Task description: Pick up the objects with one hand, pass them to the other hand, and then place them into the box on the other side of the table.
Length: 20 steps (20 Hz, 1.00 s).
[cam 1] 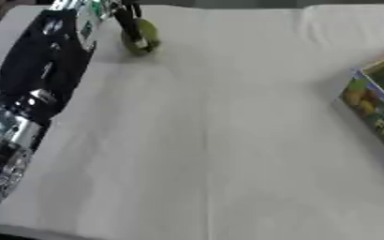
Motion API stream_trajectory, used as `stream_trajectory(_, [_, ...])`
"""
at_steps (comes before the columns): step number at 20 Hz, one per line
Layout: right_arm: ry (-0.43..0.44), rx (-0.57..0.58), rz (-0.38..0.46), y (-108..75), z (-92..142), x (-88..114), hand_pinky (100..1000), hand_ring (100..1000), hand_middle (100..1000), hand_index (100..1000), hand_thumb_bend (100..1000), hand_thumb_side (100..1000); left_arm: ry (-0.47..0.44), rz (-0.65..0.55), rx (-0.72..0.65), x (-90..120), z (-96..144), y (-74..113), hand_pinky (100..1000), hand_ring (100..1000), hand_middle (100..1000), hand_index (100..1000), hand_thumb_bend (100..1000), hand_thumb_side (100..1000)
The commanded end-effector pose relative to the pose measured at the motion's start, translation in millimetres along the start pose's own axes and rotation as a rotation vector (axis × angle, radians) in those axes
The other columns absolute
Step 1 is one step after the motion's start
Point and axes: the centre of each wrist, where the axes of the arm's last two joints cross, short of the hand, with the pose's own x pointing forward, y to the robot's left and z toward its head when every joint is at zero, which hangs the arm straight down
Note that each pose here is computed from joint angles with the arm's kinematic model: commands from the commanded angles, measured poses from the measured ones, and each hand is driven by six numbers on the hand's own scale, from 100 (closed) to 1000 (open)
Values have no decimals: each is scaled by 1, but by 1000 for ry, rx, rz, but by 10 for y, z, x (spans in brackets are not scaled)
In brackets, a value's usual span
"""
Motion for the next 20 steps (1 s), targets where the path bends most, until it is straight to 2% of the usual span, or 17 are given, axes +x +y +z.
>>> stream_trajectory(1, [-9, 2, 33, -48, -32, 69, 780, 583, 721, 746, 100, 651, 37, 6, 76, -162, 58, 187, 844, 822, 752, 812, 637, 180])
stream_trajectory(5, [-8, 2, 32, -36, -33, 59, 781, 582, 720, 745, 100, 651, 60, 22, 73, -197, 27, 158, 842, 821, 750, 802, 591, 170])
stream_trajectory(9, [-3, 2, 30, -32, -27, 46, 780, 579, 716, 742, 100, 659, 72, 30, 70, -192, 18, 153, 831, 811, 742, 781, 482, 114])
stream_trajectory(13, [6, 3, 29, -31, -14, 25, 781, 578, 715, 746, 100, 663, 81, 24, 98, -185, 19, 150, 823, 805, 741, 790, 460, 100])
stream_trajectory(16, [12, 0, 28, -33, 1, 8, 780, 576, 714, 746, 100, 668, 100, 14, 115, -197, 5, 130, 825, 807, 746, 823, 494, 100])
stream_trajectory(18, [20, -3, 30, -35, 17, -12, 780, 576, 713, 746, 100, 674, 113, 11, 116, -210, -7, 113, 827, 808, 743, 802, 486, 100])
stream_trajectory(20, [28, -5, 31, -38, 34, -30, 784, 578, 716, 749, 100, 676, 119, 12, 109, -218, -18, 100, 822, 803, 730, 751, 417, 100])
